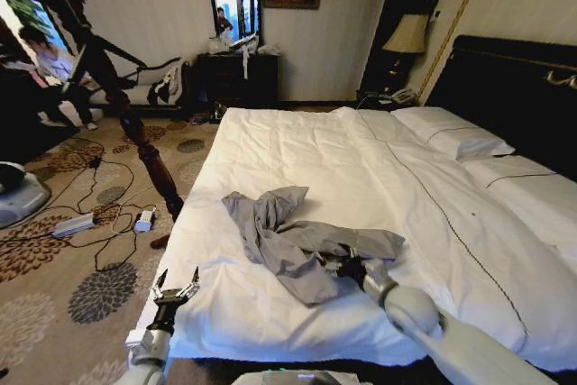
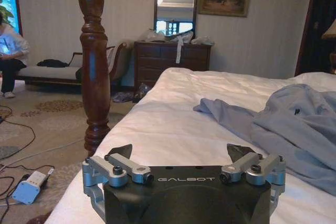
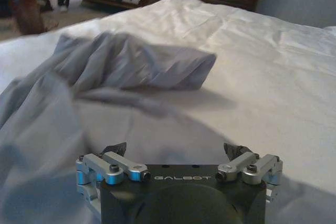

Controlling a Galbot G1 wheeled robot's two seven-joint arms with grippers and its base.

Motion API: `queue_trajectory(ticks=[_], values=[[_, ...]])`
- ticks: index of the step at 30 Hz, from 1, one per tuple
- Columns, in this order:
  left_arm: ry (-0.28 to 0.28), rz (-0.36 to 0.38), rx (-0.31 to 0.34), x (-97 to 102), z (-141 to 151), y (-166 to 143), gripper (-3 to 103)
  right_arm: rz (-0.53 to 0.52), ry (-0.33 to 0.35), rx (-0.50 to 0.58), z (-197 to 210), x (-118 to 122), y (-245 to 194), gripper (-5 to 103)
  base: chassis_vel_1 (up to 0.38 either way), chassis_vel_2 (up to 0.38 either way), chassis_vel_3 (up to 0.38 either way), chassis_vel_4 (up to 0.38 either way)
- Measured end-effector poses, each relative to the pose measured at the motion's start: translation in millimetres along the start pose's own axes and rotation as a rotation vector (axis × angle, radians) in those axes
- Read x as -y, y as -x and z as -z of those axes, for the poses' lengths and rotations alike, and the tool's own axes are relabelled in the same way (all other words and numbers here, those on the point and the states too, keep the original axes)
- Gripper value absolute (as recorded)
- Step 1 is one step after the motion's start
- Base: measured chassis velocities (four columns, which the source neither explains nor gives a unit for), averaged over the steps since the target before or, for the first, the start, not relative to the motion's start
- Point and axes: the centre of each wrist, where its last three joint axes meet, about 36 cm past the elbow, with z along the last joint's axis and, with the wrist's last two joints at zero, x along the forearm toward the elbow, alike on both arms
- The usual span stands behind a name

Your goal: Pick up the clothes from the bed and hang them on the clothes hanger.

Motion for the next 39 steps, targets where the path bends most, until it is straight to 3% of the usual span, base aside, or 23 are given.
queue_trajectory(ticks=[5,9,18,21,23,24,29,30,32,36,38,39], values=[[-0.001,0.005,-0.002,4.6,0,-4,100,0.030,0.028,-0.024,12,17,10,100,0.000,0.000,0.000,0.000],[0.005,0.006,-0.007,6.4,0,-7,100,0.073,0.034,-0.084,6,17,12,100,0.000,0.000,0.000,0.000],[0.012,0.007,-0.014,10.0,0,-14,100,0.083,-0.011,-0.197,-9,16,11,101,0.000,0.000,0.000,0.000],[0.013,0.011,-0.012,9.7,1,-15,100,0.060,-0.028,-0.202,-10,22,8,89,0.000,0.000,0.000,0.000],[0.013,0.012,-0.011,9.7,1,-15,100,0.054,-0.033,-0.201,-10,22,7,89,0.000,0.000,0.000,0.000],[0.013,0.014,-0.010,10.0,0,-16,100,0.039,-0.048,-0.193,-12,24,5,78,0.000,0.000,0.000,0.000],[0.010,0.015,-0.008,11.4,0,-16,100,0.016,-0.071,-0.167,-17,27,1,67,0.000,0.000,0.000,0.000],[0.010,0.016,-0.007,11.9,0,-16,100,0.011,-0.072,-0.158,-18,27,0,56,0.000,0.000,0.000,0.000],[0.009,0.016,-0.006,12.1,0,-15,100,0.007,-0.072,-0.151,-19,28,0,56,0.000,0.000,0.000,0.000],[0.005,0.019,-0.002,13.3,1,-13,100,-0.002,-0.067,-0.100,-22,31,-2,33,0.000,0.000,0.000,0.000],[0.005,0.020,-0.002,13.2,0,-13,100,0.003,-0.060,-0.083,-21,32,-2,33,0.000,0.000,0.000,0.000],[0.005,0.021,-0.002,13.2,0,-12,100,0.012,-0.053,-0.071,-21,33,-2,28,0.000,0.000,0.000,0.000]])
